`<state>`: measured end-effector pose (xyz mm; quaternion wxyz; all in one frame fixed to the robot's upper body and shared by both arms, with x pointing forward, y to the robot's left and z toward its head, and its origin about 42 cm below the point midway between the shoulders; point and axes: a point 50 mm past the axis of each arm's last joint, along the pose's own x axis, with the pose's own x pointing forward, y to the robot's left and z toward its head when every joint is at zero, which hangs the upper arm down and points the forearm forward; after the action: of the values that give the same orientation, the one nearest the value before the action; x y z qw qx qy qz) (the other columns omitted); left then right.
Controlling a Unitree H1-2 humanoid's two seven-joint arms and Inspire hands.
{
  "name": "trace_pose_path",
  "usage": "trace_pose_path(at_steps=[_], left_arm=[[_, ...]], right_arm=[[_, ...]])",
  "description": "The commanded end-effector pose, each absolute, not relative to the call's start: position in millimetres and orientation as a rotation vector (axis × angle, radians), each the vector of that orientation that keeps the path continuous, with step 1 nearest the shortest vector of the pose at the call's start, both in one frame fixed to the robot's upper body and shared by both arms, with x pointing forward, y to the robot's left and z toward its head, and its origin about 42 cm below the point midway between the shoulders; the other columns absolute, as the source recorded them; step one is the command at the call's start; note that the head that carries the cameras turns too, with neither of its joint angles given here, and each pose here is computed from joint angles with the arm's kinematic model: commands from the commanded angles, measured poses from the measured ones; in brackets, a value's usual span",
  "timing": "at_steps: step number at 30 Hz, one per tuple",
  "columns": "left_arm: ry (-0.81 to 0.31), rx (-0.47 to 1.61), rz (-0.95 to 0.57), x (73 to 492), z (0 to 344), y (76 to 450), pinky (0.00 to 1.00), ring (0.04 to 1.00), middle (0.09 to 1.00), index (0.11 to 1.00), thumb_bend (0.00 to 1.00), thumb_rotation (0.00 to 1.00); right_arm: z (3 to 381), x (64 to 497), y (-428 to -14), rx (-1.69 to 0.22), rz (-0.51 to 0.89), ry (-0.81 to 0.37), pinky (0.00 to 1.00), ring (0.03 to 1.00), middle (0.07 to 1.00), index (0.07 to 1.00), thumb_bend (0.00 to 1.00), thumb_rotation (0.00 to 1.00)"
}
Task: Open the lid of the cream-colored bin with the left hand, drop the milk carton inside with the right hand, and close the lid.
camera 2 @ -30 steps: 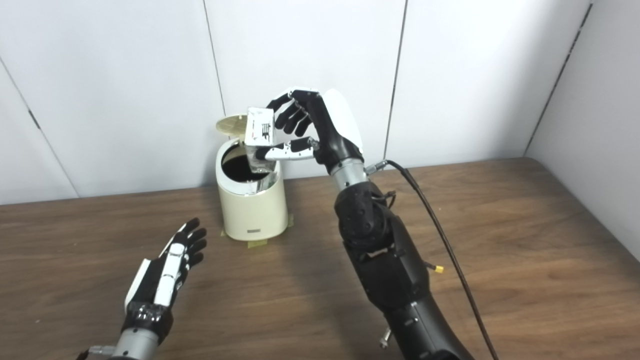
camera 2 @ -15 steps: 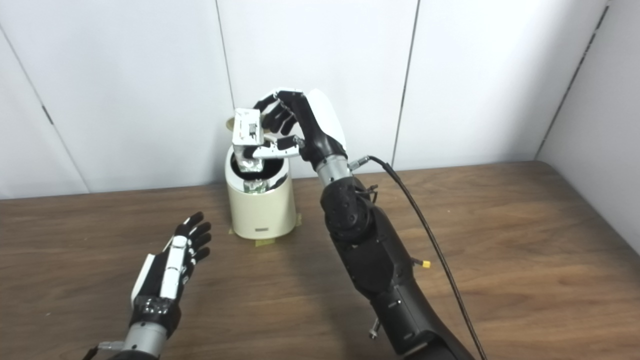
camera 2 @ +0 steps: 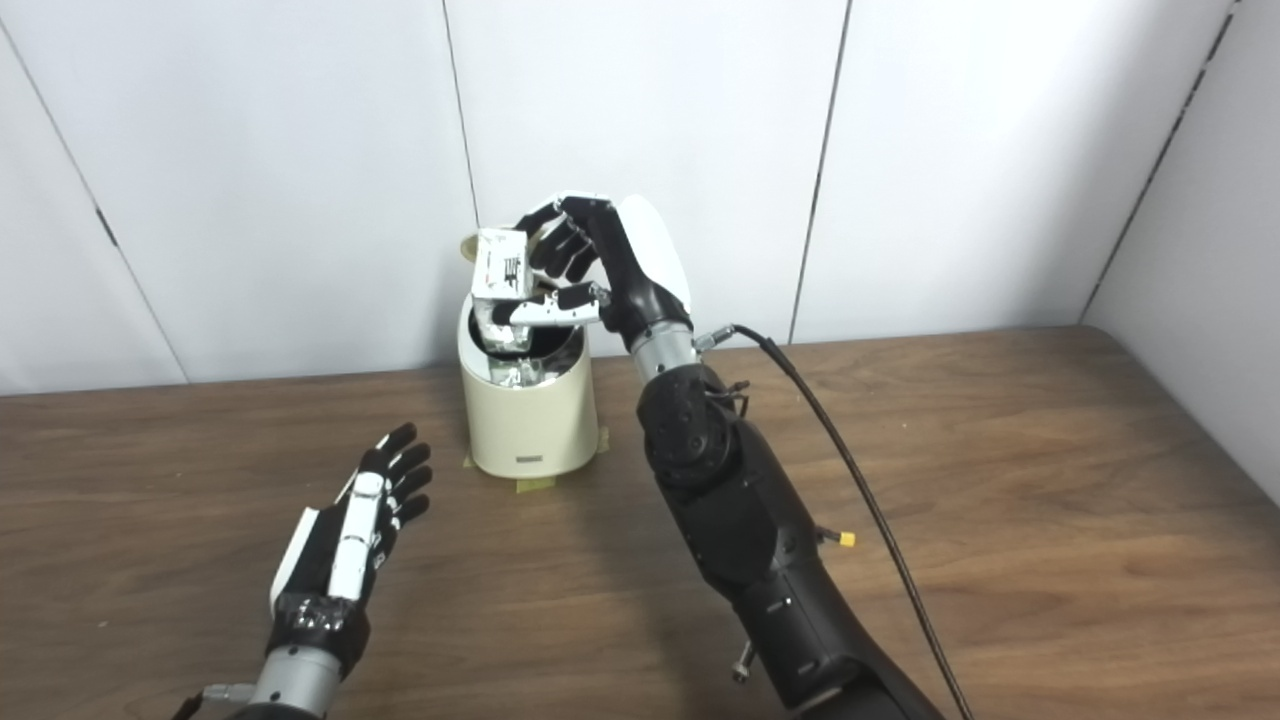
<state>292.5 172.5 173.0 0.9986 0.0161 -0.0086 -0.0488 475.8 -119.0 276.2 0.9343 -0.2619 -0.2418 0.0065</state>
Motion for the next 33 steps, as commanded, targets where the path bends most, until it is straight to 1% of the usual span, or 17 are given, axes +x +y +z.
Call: trace_pose_path(at_steps=[1,7,12,13,15,16,17,18,19,20,21,23,28,31,32,33], left_arm=[[-0.089,0.019,-0.098,296.1,189.9,166.5,0.9,0.913,0.92,0.939,0.58,1.0],[-0.093,0.022,-0.096,295.3,191.1,166.9,0.89,0.914,0.92,0.938,0.57,1.0],[-0.095,0.019,-0.096,295.2,191.7,167.3,0.89,0.915,0.917,0.935,0.58,1.0],[-0.096,0.018,-0.096,295.1,192.0,167.2,0.89,0.915,0.918,0.936,0.58,1.0],[-0.097,0.019,-0.097,294.9,192.1,167.7,0.89,0.916,0.919,0.936,0.58,1.0],[-0.096,0.021,-0.098,294.9,192.0,167.9,0.89,0.916,0.919,0.935,0.58,1.0],[-0.095,0.021,-0.099,294.9,191.7,168.2,0.89,0.917,0.922,0.936,0.58,1.0],[-0.094,0.019,-0.1,294.9,191.5,168.4,0.9,0.917,0.923,0.936,0.58,1.0],[-0.094,0.017,-0.1,294.9,191.4,168.4,0.9,0.918,0.924,0.937,0.58,1.0],[-0.094,0.016,-0.1,294.9,191.3,168.5,0.9,0.919,0.924,0.937,0.57,1.0],[-0.093,0.017,-0.101,295.0,191.1,168.6,0.9,0.919,0.924,0.938,0.57,1.0],[-0.091,0.022,-0.101,295.1,190.7,169.0,0.9,0.916,0.923,0.936,0.56,1.0],[-0.091,0.028,-0.101,295.4,190.0,169.4,0.9,0.917,0.919,0.931,0.54,1.0],[-0.093,0.033,-0.103,295.7,189.9,169.8,0.9,0.914,0.918,0.929,0.53,1.0],[-0.092,0.033,-0.105,295.8,189.7,169.9,0.9,0.916,0.92,0.931,0.53,1.0],[-0.092,0.033,-0.105,295.8,189.7,170.0,0.9,0.916,0.92,0.931,0.54,1.0]], right_arm=[[323.5,481.1,-110.4,-0.502,-0.01,-0.664,0.36,0.419,0.501,0.489,0.52,0.0],[320.9,481.1,-111.3,-0.522,-0.009,-0.666,0.37,0.42,0.497,0.489,0.52,0.0],[318.6,479.9,-113.2,-0.533,0.009,-0.654,0.39,0.437,0.49,0.488,0.52,0.0],[318.2,479.5,-113.7,-0.545,0.012,-0.654,0.42,0.428,0.495,0.511,0.52,0.0],[316.7,478.9,-114.8,-0.567,0.021,-0.649,0.44,0.427,0.51,0.511,0.52,0.0],[316.1,478.7,-115.4,-0.577,0.025,-0.643,0.48,0.528,0.588,0.504,0.52,0.06],[315.6,478.5,-115.9,-0.59,0.028,-0.635,0.54,0.619,0.656,0.536,0.59,0.08],[315.3,478.1,-116.4,-0.604,0.029,-0.63,0.58,0.665,0.688,0.608,0.73,0.06],[315.1,477.8,-116.8,-0.616,0.029,-0.629,0.63,0.705,0.712,0.653,0.81,0.06],[315.0,477.6,-117.0,-0.623,0.029,-0.629,0.66,0.729,0.725,0.677,0.85,0.06],[315.0,477.2,-117.4,-0.643,0.027,-0.633,0.68,0.741,0.732,0.69,0.87,0.07],[314.8,476.7,-118.2,-0.665,0.027,-0.641,0.71,0.751,0.735,0.704,0.89,0.1],[314.2,476.5,-120.1,-0.68,0.026,-0.645,0.71,0.746,0.73,0.706,0.91,0.12],[315.0,476.4,-121.1,-0.685,0.022,-0.639,0.71,0.738,0.72,0.695,0.9,0.13],[315.1,476.3,-121.5,-0.68,0.021,-0.637,0.7,0.728,0.711,0.683,0.89,0.13],[315.2,476.2,-121.8,-0.663,0.02,-0.635,0.66,0.701,0.691,0.662,0.88,0.12]])
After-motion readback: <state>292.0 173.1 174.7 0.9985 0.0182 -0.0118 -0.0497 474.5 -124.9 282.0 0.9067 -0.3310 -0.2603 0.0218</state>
